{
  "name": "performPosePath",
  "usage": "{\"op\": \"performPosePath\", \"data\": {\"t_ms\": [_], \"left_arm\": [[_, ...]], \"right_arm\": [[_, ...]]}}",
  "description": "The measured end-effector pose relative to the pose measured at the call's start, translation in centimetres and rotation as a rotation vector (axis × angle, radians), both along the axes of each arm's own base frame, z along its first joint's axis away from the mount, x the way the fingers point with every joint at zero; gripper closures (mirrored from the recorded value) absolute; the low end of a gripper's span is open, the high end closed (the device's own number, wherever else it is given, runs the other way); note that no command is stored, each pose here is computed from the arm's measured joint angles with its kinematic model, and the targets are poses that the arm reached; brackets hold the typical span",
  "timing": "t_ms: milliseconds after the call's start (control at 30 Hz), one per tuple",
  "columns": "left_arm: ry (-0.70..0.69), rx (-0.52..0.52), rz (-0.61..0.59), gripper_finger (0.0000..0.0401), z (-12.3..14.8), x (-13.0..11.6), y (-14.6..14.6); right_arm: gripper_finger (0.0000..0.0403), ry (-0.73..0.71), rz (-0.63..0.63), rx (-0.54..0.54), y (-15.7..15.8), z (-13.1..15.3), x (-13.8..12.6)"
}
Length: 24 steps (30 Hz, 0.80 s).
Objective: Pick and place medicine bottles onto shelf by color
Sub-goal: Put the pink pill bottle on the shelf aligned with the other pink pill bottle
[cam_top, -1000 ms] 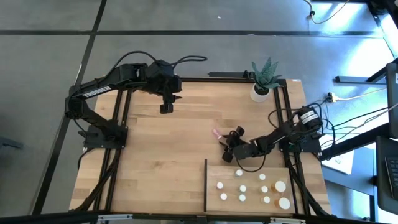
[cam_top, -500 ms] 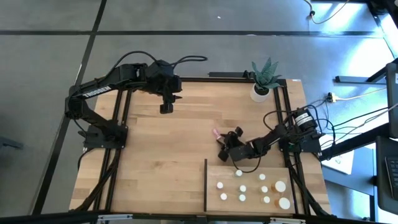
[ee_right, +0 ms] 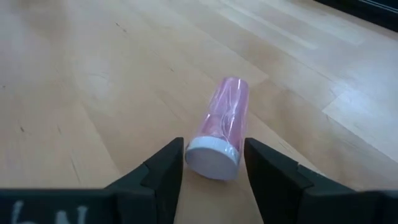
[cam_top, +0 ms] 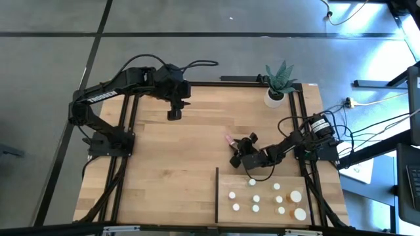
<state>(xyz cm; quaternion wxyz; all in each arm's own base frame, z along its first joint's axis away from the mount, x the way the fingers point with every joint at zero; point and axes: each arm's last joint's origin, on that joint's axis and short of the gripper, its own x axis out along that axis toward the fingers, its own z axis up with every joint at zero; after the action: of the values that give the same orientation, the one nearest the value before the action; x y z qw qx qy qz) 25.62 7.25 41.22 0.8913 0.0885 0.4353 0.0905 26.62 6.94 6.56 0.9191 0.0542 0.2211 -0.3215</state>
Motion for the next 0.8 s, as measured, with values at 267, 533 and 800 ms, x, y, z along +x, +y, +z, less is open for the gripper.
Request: {"op": "performPosePath", "data": {"t_ms": [267, 533, 800], "left_arm": [[0.000, 0.000, 0.000, 0.0258, 0.0, 0.0, 0.0], [0.001, 0.000, 0.000, 0.0258, 0.0, 0.0, 0.0], [0.016, -0.004, 0.001, 0.0258, -0.1, -0.1, 0.0]], "right_arm": [[0.0283, -0.005, 0.000, 0.002, 0.0, 0.0, 0.0], [0.0280, -0.035, 0.001, 0.038, 0.2, 0.3, 0.5], [0.0280, -0.060, 0.069, 0.078, 1.0, 1.6, 2.4]]}}
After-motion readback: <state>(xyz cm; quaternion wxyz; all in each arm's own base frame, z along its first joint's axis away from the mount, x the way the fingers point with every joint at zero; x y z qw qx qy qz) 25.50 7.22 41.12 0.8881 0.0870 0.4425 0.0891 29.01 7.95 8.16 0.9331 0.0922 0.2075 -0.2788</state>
